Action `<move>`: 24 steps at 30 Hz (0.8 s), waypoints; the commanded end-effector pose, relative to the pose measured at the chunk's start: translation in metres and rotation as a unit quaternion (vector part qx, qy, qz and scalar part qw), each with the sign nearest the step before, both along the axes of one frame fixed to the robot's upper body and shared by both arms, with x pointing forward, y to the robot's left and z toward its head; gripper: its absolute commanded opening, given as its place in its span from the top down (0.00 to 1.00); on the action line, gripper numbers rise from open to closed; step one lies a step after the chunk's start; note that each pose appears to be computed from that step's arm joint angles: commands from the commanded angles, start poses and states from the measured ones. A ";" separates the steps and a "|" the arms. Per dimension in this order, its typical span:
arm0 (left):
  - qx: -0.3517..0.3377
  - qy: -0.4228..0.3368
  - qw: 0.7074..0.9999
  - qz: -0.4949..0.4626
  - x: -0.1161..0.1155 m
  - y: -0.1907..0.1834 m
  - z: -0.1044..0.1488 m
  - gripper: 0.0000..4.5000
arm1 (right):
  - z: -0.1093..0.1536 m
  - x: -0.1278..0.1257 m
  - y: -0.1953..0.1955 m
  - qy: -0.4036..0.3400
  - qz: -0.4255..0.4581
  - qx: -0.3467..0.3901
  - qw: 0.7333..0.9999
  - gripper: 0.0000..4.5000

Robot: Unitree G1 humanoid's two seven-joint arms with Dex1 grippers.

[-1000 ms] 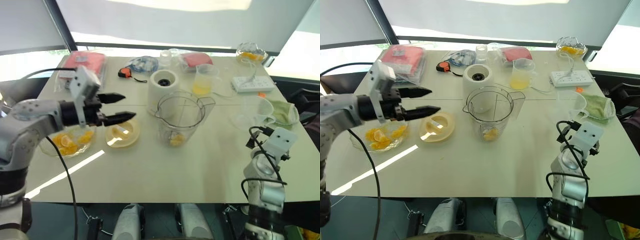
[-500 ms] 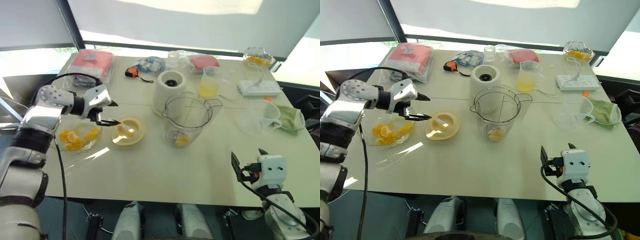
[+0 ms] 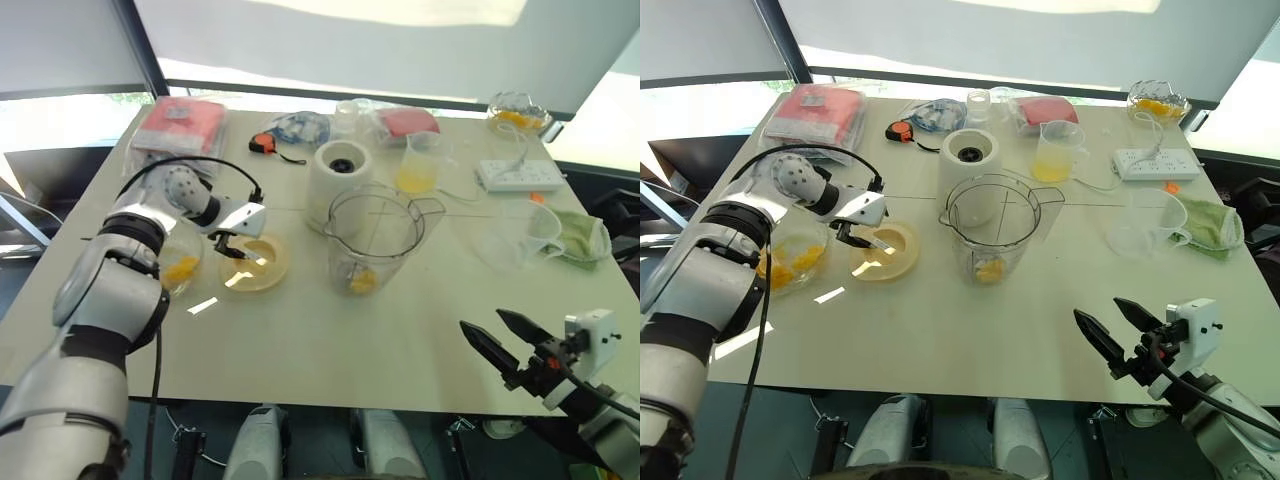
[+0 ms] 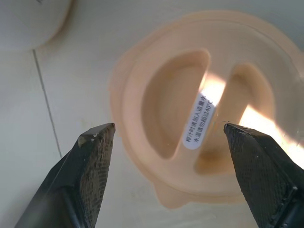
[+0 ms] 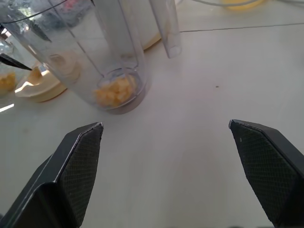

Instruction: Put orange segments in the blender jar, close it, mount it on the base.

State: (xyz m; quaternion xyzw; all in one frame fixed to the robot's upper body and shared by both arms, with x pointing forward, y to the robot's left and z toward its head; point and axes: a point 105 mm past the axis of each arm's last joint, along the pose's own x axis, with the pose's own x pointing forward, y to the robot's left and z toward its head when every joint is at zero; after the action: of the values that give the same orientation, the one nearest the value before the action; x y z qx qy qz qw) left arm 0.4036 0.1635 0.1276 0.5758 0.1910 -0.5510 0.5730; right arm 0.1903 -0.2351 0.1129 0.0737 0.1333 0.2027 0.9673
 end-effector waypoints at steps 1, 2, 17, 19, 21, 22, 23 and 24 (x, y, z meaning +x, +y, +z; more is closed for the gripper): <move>0.038 -0.008 0.999 -0.012 0.002 0.001 0.004 0.15 | 0.024 0.002 -0.007 -0.037 -0.016 -0.030 0.999 0.01; 0.042 -0.004 0.999 -0.010 0.001 0.002 0.000 0.15 | 0.029 0.003 -0.007 -0.046 -0.019 -0.029 0.998 0.01; 0.024 0.010 0.997 0.073 0.007 -0.006 -0.037 0.15 | 0.066 0.015 0.021 -0.089 0.033 -0.030 0.995 0.01; 0.038 0.020 0.996 0.075 0.004 -0.001 -0.043 0.15 | 0.065 0.014 0.020 -0.081 0.033 -0.033 0.996 0.01; 0.046 0.028 0.996 0.076 0.002 0.002 -0.046 0.21 | 0.064 0.012 0.019 -0.075 0.033 -0.034 0.996 0.00; 0.047 0.030 0.996 0.077 0.001 0.003 -0.047 0.28 | 0.063 0.011 0.019 -0.073 0.033 -0.035 0.996 0.00; 0.044 0.034 0.995 0.078 0.001 0.002 -0.048 0.34 | 0.063 0.011 0.019 -0.071 0.034 -0.038 0.996 0.00; 0.040 0.039 0.995 0.078 0.000 0.001 -0.048 0.45 | 0.063 0.011 0.020 -0.072 0.033 -0.040 0.996 0.00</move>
State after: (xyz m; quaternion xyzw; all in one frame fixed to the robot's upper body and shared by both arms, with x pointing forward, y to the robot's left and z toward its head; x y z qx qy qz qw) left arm 0.4102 0.1578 0.0944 0.5703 0.2525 -0.5130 0.5898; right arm 0.2034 -0.2201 0.1652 0.0347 0.0892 0.2264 0.9693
